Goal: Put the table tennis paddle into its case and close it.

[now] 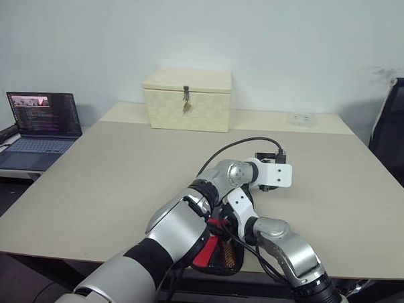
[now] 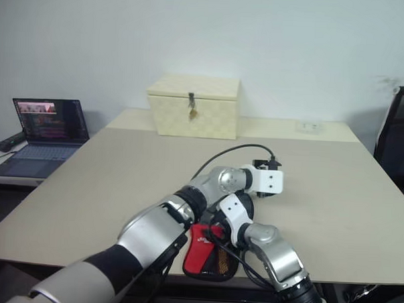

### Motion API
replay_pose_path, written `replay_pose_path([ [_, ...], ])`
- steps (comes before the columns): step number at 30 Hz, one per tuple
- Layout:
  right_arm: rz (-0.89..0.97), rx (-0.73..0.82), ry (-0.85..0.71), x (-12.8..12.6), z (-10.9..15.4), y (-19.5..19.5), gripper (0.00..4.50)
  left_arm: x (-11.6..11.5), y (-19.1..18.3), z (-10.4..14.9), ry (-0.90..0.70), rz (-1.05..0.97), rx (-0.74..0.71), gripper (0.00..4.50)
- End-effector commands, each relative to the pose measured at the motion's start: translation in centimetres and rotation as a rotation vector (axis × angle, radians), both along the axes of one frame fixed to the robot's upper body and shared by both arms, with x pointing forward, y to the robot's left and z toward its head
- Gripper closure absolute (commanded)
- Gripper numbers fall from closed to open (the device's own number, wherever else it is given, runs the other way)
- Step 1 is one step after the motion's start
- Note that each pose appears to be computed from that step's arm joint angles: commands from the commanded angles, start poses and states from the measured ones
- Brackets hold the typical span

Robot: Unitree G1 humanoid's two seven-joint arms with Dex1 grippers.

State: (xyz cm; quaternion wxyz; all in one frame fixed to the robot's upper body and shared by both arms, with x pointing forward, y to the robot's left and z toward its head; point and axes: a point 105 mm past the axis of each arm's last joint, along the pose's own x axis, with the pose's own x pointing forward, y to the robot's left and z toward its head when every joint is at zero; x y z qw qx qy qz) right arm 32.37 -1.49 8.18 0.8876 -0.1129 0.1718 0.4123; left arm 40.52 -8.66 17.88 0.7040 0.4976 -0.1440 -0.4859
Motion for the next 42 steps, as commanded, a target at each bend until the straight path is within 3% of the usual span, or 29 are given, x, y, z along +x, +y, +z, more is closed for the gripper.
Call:
replay_pose_path([
  [1, -0.02, -0.045, 0.176, -1.2, -3.3, -0.9, 0.0, -0.2, -0.7, 3.6, 0.049, -0.026, -0.193, 0.03],
  [5, -0.014, 0.011, 0.135, -0.8, -0.7, -1.2, 0.0, 0.6, 0.8, 6.7, 0.138, -0.001, -0.403, 0.03],
  [10, 0.0, 0.138, 0.041, -0.9, 5.2, -2.6, 0.0, 2.9, 6.5, 9.9, 0.227, 0.081, -0.671, 0.03],
  [14, -0.016, 0.146, -0.033, -0.9, 8.0, -4.8, 0.0, 3.8, 10.8, 9.1, 0.294, 0.121, -0.733, 0.03],
  [19, -0.072, 0.131, -0.087, 0.0, 9.4, -7.8, 0.0, 4.2, 14.6, 6.9, 0.464, 0.167, -0.822, 0.03],
  [25, -0.118, 0.025, -0.189, 2.7, 11.3, -12.1, 0.0, 1.4, 16.6, 0.8, 0.734, 0.122, -0.713, 0.03],
  [30, -0.114, -0.084, -0.261, 5.4, 11.8, -13.4, 0.0, -1.5, 17.4, -3.0, 0.826, 0.062, -0.522, 0.03],
  [34, -0.043, -0.248, -0.357, 7.1, 10.8, -12.9, 0.0, -2.4, 18.5, -6.4, 0.85, 0.096, -0.394, 0.03],
  [39, 0.04, -0.467, -0.449, 9.0, 8.4, -12.6, 0.0, -2.8, 18.8, -8.0, 0.854, 0.096, -0.329, 0.03],
  [42, 0.035, -0.503, -0.462, 10.3, 7.8, -12.6, 0.0, -2.9, 18.7, -8.1, 0.852, 0.081, -0.313, 0.03],
])
